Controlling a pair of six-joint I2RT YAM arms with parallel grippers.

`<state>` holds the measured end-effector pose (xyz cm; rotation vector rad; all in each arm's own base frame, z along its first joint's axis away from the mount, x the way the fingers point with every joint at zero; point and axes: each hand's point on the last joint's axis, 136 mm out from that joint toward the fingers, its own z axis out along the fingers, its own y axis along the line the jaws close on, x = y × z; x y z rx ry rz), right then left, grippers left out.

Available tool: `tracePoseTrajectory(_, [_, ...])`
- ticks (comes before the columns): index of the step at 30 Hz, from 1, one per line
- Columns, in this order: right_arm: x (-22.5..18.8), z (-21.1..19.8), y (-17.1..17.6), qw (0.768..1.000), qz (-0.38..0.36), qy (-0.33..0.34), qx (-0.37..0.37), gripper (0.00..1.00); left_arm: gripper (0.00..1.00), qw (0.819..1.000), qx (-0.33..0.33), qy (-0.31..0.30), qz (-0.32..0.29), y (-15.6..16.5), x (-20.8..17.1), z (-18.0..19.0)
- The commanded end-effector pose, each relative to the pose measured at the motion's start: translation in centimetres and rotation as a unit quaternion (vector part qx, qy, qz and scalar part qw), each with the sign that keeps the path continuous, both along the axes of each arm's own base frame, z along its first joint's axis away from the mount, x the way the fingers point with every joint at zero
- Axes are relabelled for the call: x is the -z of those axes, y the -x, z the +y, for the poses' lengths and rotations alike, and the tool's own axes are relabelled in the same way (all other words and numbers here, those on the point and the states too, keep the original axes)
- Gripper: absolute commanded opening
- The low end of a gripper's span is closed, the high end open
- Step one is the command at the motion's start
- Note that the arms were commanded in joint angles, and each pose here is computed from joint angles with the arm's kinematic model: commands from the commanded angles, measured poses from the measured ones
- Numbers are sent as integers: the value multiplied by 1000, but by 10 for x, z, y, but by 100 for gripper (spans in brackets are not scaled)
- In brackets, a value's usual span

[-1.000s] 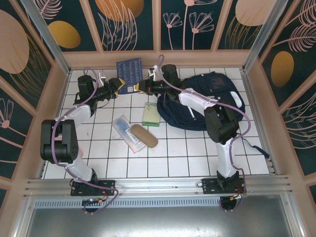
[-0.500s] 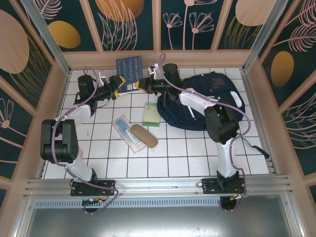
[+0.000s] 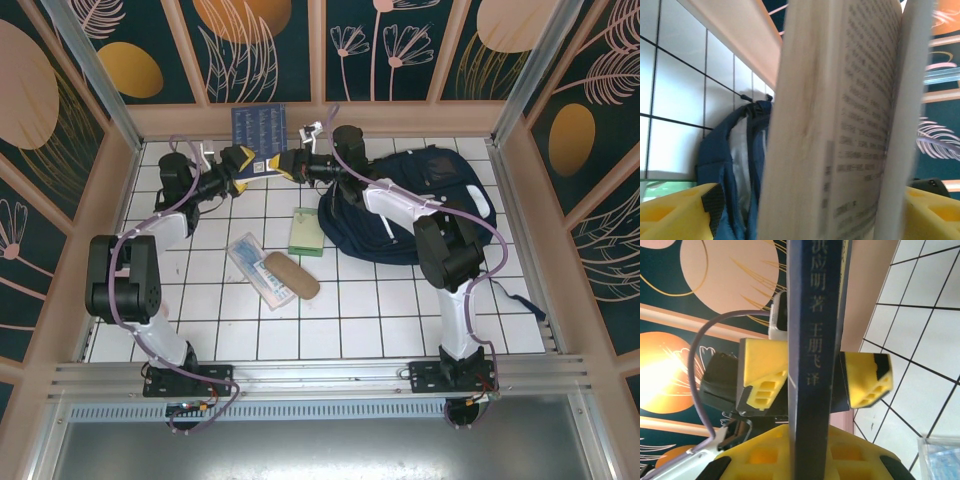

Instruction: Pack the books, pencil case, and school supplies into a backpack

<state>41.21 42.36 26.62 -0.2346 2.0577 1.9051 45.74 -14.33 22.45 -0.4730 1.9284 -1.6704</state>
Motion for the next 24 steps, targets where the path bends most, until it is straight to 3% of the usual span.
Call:
tracePoseTrajectory(1, [-34, 3, 4, 998, -48, -41, -18, 0, 81, 998, 27, 54, -25, 8, -17, -7])
tracePoseTrajectory(6, [-18, -4, -1, 999, -37, -30, -6, 0, 72, 992, 43, 99, -69, 19, -54, -8])
tracePoseTrajectory(15, [-1, -10, -6, 999, -32, -8, 2, 0, 53, 989, 39, 100, -103, 29, -83, 0])
tracePoseTrajectory(24, [6, -12, -5, 1000, -30, 2, 7, 0, 52, 994, 24, 70, -84, 28, -67, 9])
